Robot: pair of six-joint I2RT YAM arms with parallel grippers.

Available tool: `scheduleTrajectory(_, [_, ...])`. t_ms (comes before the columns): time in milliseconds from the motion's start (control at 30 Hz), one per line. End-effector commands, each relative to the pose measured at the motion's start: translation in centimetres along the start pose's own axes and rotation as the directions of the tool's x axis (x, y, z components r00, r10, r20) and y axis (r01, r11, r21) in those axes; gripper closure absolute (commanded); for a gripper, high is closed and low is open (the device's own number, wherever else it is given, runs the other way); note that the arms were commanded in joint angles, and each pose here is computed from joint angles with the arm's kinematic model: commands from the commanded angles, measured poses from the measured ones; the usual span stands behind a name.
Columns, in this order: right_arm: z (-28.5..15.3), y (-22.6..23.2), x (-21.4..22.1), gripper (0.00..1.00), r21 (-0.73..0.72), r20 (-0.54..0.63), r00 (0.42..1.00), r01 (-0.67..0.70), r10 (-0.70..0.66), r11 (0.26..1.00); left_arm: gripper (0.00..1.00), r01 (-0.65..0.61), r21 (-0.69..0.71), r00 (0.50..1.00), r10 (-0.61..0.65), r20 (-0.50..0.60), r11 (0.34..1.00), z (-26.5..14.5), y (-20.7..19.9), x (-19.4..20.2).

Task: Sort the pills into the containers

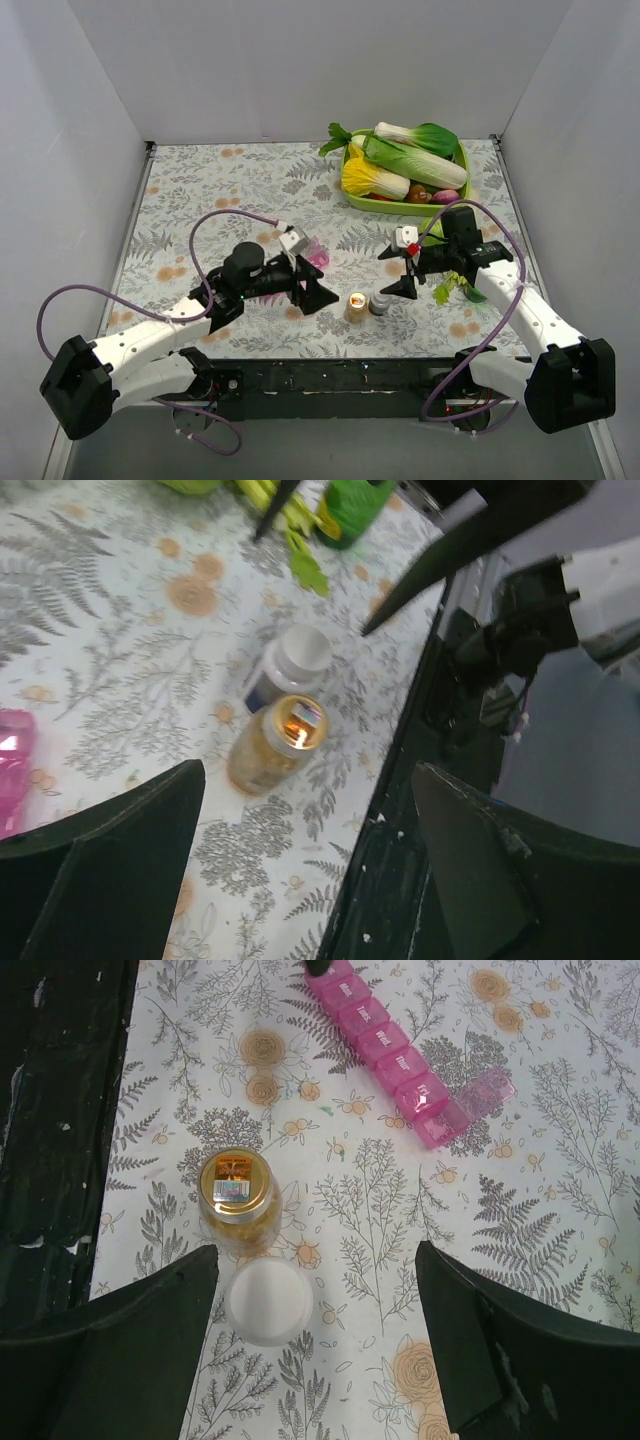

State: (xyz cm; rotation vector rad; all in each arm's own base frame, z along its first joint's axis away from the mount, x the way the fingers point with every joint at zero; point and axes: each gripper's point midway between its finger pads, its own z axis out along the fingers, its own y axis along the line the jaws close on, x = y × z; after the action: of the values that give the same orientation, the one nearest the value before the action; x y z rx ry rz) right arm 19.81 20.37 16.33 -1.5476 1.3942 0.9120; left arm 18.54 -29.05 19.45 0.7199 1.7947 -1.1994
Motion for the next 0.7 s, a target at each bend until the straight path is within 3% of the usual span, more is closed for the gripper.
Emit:
scheduleTrajectory(0, [-0.4,-0.5,-1.2,0.13,0.025,0.071,0.997,0.024,-0.025,0.999,0.15,-0.168,-0.005,0.983,0.167,-0.081,0.986,1.6,-2.3,1.8])
scheduleTrajectory(167, [-0.9,-0.7,-0.6,0.11,0.05,0.087,0.996,0.0,-0.004,0.999,0.14,-0.371,-0.029,0.917,0.362,-0.167,0.928,4.1,-2.7,4.3])
scheduleTrajectory(333, [-0.8,-0.3,-0.2,0.11,0.037,0.103,0.995,-0.024,0.02,0.999,0.13,-0.575,-0.016,0.806,0.563,-0.182,0.818,6.0,-1.3,4.6])
scheduleTrajectory(467, [-0.8,-0.1,0.1,0.11,0.031,0.105,0.994,-0.028,0.024,0.999,0.12,-0.63,-0.007,0.763,0.617,-0.189,0.777,7.4,-0.7,4.6])
scheduleTrajectory(667, [-0.8,0.1,0.2,0.11,0.026,0.108,0.994,-0.027,0.024,0.999,0.15,-0.614,0.053,0.762,0.61,-0.217,0.787,9.2,-0.7,6.4])
